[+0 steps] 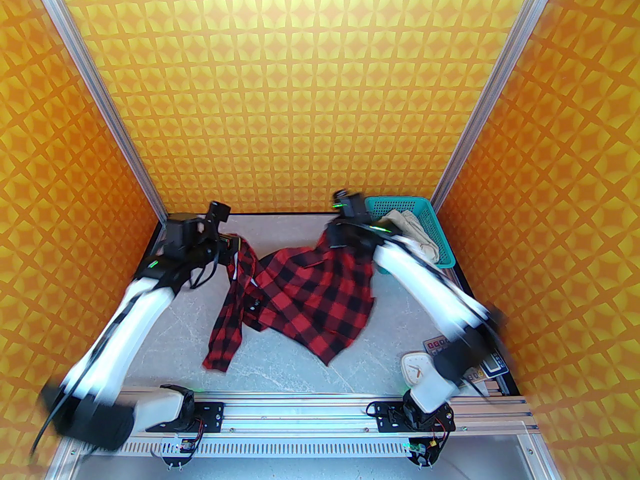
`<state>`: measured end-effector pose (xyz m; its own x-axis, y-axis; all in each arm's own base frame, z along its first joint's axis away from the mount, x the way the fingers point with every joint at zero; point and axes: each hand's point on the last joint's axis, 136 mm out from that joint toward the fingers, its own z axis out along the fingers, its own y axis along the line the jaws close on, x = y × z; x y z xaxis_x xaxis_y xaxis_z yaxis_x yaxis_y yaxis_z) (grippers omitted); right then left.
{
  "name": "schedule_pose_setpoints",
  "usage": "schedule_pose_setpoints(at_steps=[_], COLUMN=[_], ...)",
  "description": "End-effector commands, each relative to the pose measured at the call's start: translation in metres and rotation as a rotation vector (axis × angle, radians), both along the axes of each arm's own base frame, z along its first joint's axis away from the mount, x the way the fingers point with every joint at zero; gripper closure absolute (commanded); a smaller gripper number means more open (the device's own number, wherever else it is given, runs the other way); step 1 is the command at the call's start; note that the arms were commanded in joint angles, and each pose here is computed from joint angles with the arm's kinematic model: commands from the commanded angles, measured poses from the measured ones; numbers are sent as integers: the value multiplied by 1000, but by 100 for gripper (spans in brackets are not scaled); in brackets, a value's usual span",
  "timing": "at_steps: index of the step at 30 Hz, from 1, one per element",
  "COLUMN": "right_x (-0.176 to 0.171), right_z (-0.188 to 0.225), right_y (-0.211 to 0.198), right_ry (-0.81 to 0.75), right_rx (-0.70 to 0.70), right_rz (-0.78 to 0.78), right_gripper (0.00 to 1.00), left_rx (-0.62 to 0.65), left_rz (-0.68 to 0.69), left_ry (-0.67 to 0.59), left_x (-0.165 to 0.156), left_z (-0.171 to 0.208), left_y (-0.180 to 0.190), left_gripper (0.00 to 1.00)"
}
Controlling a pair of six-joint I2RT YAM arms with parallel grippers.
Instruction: Fold and stack the mixed laundry pile
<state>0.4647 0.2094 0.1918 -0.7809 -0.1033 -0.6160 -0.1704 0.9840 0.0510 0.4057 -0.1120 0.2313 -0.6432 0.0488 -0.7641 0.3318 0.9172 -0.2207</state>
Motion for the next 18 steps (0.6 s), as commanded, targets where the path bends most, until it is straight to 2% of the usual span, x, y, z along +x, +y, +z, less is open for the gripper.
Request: schedule_pose_setpoints(at_steps=[1, 4, 5, 10, 14, 18], right_x=[13, -3, -15, -102, -178, -234], right_z=[-21, -26, -23, -46, -79, -110], right_y=[2, -1, -5, -14, 10, 52], right_ry=[60, 79, 85, 184, 297, 395], right_rx=[-13, 26, 46, 202, 216, 217], right_rz=[-4, -21, -33, -63, 0, 101], right_gripper=[47, 39, 38, 37, 36, 34], left_rx=[-60, -58, -53, -60, -52, -77], left_rz=[37, 61, 75, 166, 250, 286], left_ry=[25, 58, 74, 228, 357, 400], left_x=[12, -1, -8, -64, -103, -108], left_z=[-18, -31, -34, -85, -136, -150], left_y=[7, 15, 19, 32, 43, 47], left_gripper=[53, 34, 31, 27, 19, 18])
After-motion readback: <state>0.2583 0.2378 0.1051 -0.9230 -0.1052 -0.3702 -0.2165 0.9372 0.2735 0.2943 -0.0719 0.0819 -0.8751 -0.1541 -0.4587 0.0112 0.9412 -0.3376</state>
